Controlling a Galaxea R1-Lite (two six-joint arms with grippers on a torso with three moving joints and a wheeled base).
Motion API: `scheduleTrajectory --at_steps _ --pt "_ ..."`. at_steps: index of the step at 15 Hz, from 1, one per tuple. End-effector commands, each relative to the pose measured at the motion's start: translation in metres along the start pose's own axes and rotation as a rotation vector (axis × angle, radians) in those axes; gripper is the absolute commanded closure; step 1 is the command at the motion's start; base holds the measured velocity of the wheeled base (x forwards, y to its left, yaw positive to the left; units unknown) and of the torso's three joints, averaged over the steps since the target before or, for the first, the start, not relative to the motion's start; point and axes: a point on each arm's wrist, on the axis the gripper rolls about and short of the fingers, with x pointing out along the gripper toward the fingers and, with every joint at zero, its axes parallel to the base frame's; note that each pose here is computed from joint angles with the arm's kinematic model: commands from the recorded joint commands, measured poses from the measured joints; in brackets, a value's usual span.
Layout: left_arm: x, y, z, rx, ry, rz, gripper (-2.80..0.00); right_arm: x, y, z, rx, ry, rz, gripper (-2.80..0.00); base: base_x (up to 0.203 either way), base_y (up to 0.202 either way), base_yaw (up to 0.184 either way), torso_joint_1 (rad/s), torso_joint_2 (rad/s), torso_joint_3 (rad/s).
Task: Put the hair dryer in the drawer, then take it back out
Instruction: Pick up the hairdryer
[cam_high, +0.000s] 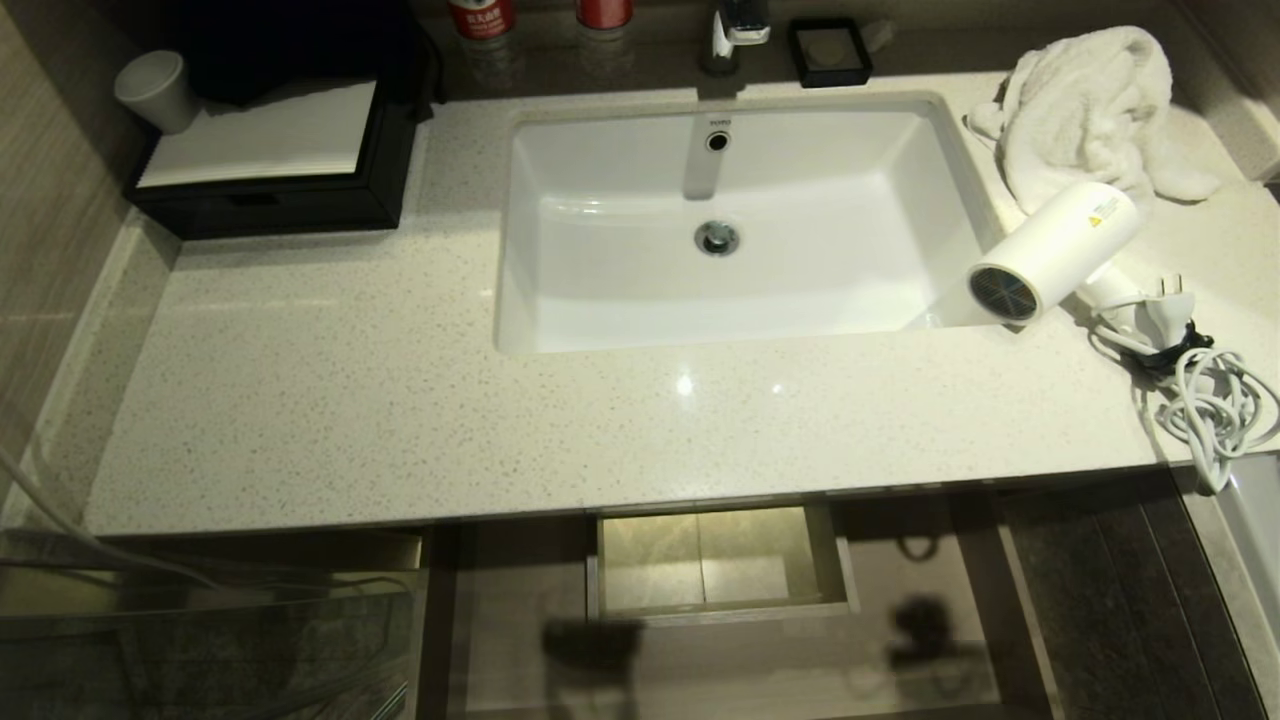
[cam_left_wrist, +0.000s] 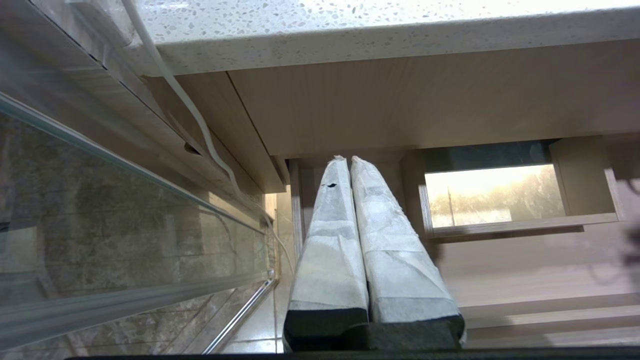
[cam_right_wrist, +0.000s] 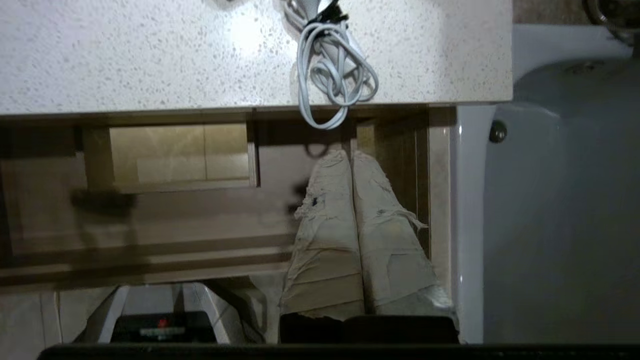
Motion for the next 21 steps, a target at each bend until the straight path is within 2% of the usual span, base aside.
scheduleTrajectory --at_steps 1,2,4,6,10,12,15,19,21 --pt "0.0 0.0 0.0 0.0 0.0 0.0 0.0 0.055 0.015 0.015 -0.03 0.18 0.028 0.0 0.0 0.0 0.0 0.0 0.0 0.0" --pt "0.0 0.0 0.0 0.0 0.001 0.0 0.0 0.07 0.019 0.018 -0.026 0.224 0.042 -2.8 0.0 0.0 0.0 0.0 0.0 0.0" --pt "0.0 0.0 0.0 0.0 0.0 0.001 0.0 0.097 0.026 0.021 -0.019 0.288 0.088 -2.8 0.0 0.0 0.0 0.0 0.0 0.0" --pt "0.0 0.0 0.0 -0.001 0.0 0.0 0.0 0.122 0.031 0.024 -0.028 0.308 0.094 -2.8 0.0 0.0 0.0 0.0 0.0 0.0" --pt "0.0 0.0 0.0 -0.001 0.0 0.0 0.0 0.177 0.027 0.026 -0.036 0.384 0.014 -2.8 0.0 0.0 0.0 0.0 0.0 0.0" --pt "0.0 0.0 0.0 0.0 0.0 -0.001 0.0 0.194 0.021 0.024 -0.077 0.382 -0.008 -2.8 0.0 0.0 0.0 0.0 0.0 0.0" --pt "0.0 0.0 0.0 0.0 0.001 0.0 0.0 0.224 0.013 0.025 -0.158 0.392 0.01 -2.8 0.0 0.0 0.0 0.0 0.0 0.0" --pt "0.0 0.0 0.0 0.0 0.001 0.001 0.0 0.26 -0.002 0.034 -0.24 0.343 0.068 -2.8 0.0 0.0 0.0 0.0 0.0 0.0" --pt "0.0 0.0 0.0 0.0 0.0 -0.001 0.0 0.274 -0.009 0.038 -0.252 0.303 0.13 -2.8 0.0 0.0 0.0 0.0 0.0 0.0"
